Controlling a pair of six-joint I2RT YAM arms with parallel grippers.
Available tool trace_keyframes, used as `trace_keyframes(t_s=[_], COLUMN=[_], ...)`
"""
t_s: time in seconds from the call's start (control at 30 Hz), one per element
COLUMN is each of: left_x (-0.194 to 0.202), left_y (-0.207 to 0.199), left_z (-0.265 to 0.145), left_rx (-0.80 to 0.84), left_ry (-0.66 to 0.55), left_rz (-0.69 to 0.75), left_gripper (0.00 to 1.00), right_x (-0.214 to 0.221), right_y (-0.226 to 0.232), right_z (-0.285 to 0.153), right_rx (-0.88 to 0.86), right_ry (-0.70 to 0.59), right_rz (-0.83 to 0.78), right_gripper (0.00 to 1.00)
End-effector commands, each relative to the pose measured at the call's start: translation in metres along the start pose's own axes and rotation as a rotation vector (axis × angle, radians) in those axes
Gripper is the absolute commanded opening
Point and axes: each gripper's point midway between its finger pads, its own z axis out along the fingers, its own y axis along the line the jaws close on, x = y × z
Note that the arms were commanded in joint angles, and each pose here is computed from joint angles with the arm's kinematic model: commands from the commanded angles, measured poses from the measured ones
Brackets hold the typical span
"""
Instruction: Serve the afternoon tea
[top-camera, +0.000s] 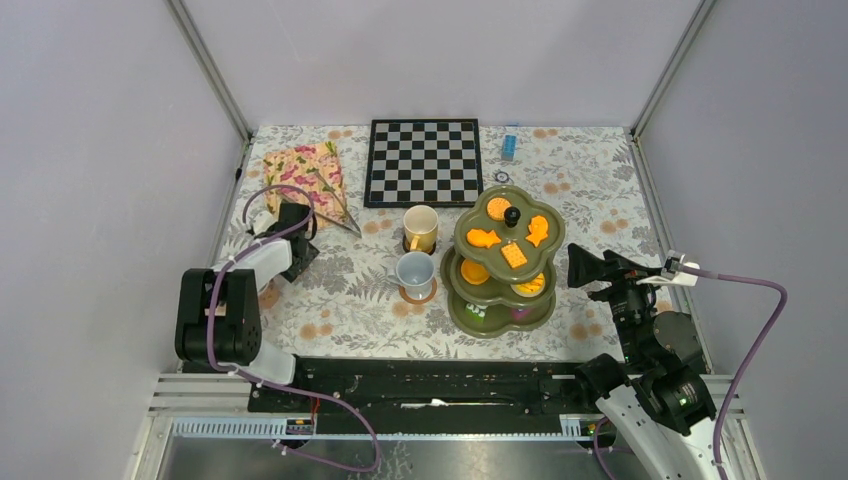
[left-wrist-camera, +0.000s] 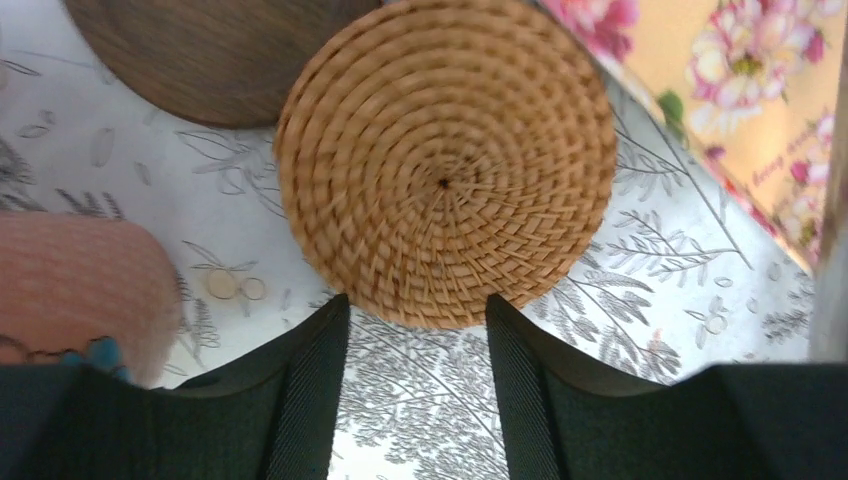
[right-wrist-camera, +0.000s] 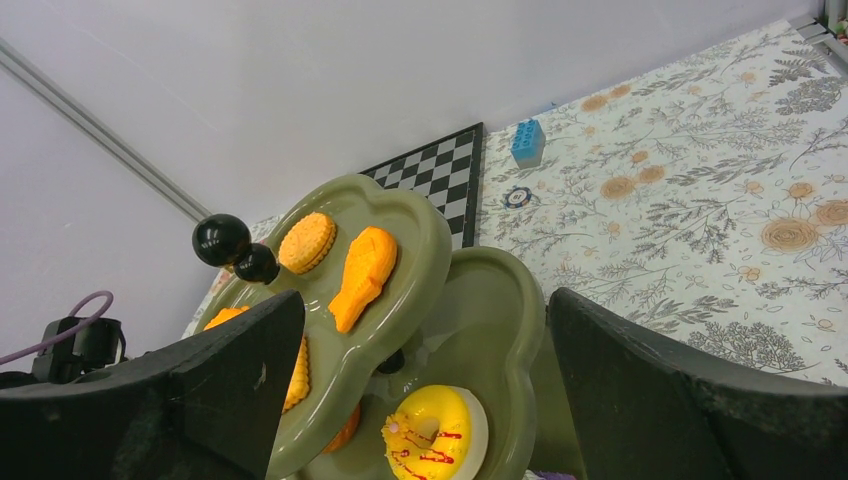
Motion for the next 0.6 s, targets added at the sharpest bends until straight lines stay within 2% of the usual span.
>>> trace_keyframes(t_s=[0.0,0.13,0.3,0.4,0.57], left_x=[0.042,0.075,0.112,0.106,0.06], left_y=[-0.014,-0.036,-0.05,-0.052,-0.071], left_z=[0.003,-0.022,-0.054,-0.065,-0.079], left_rx=[0.086,0.155,0.229,0.25,0.329], left_ry=[0.124,0.148,0.212,0.197,0.063], left_rz=[0.035,0.121,0.156,0.171,0.164], left_gripper=[0.52,0.51,0.51,0.52,0.52], right_x=[-0.012,-0.011,-0.01,-0.011,-0.01], right_y=[0.004,0.003,0.002,0.002,0.003], right_z=[0.0,0.001,0.001,0.001,0.002], right_rx=[-0.011,-0.005,0.001,0.0,-0.002], right_ry=[-0.042,-0.041,-0.038,-0.039,-0.032], right_rz=[0.005,0.0,-0.001,-0.001,-0.004], right_gripper=[0.98,0.98,0.98,0.98,0.98])
